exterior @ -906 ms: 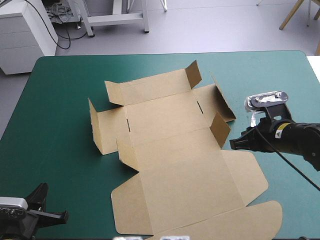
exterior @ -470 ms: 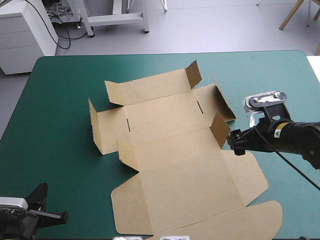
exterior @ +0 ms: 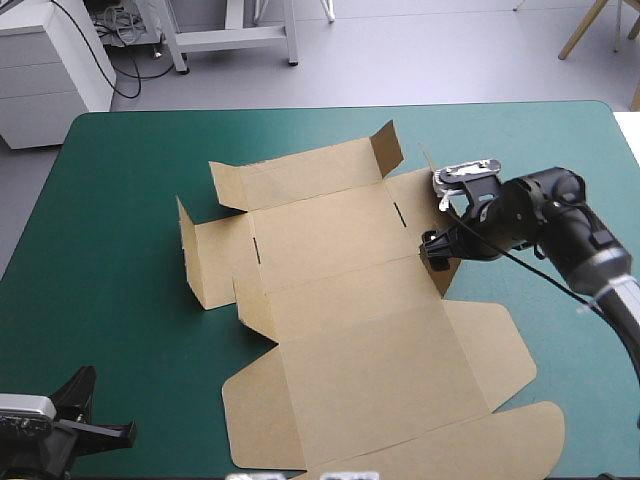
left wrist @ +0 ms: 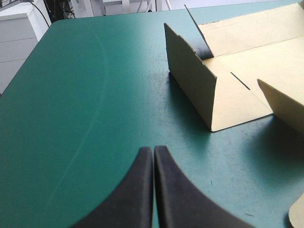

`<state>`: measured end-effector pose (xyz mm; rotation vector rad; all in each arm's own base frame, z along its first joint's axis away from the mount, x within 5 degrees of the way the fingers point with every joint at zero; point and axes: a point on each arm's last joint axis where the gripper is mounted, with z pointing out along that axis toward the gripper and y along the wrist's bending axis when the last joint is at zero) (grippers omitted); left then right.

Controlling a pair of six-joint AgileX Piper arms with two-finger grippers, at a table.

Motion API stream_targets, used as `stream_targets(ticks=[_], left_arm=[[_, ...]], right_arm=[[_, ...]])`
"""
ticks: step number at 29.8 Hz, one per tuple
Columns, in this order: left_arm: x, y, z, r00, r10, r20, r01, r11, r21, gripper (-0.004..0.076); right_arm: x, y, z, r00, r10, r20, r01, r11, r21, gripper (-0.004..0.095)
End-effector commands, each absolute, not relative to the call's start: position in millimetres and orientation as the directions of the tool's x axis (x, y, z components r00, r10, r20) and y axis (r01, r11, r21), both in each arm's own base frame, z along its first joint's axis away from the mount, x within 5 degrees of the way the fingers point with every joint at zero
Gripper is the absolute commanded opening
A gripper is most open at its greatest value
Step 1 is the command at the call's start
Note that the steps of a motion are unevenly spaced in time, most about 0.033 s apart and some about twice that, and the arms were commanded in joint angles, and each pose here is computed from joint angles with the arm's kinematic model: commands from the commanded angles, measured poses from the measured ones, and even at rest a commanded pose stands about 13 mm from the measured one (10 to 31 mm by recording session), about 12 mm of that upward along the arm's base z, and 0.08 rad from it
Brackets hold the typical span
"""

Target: Fold the box

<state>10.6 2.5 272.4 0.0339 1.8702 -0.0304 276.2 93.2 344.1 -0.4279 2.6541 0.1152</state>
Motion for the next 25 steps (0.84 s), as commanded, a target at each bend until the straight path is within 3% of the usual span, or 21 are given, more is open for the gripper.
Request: stream_targets(ticks=[1, 11, 20, 25], left_arm=[[8.2, 2.1, 285.2, -0.191, -0.004, -0.982, 0.053, 0.998, -0.015, -0.001], [8.2, 2.1, 285.2, -0.191, -0.004, -0.982, 0.053, 0.998, -0.015, -0.001], [8.2, 2.1, 285.2, -0.191, -0.004, -0.982, 0.053, 0.998, -0.015, -0.001], [8.2, 2.1, 285.2, -0.191, -0.004, -0.982, 0.053, 0.998, -0.015, -0.001]], right_arm=[[301.5, 99.8, 346.0, -0.828, -0.312, -0.466, -0.34, 0.94, -0.025, 0.0927], [348.4, 110.2, 290.6, -0.875, -0.394, -0.282, -0.39, 0.918, -0.074, 0.0927], [356.8, 100.6, 277.9, -0.898, -0.367, -0.241, -0.39, 0.919, 0.054, 0.091], [353.6, 97.7, 276.9, -0.908, -0.37, -0.198, -0.392, 0.916, 0.082, 0.0833]])
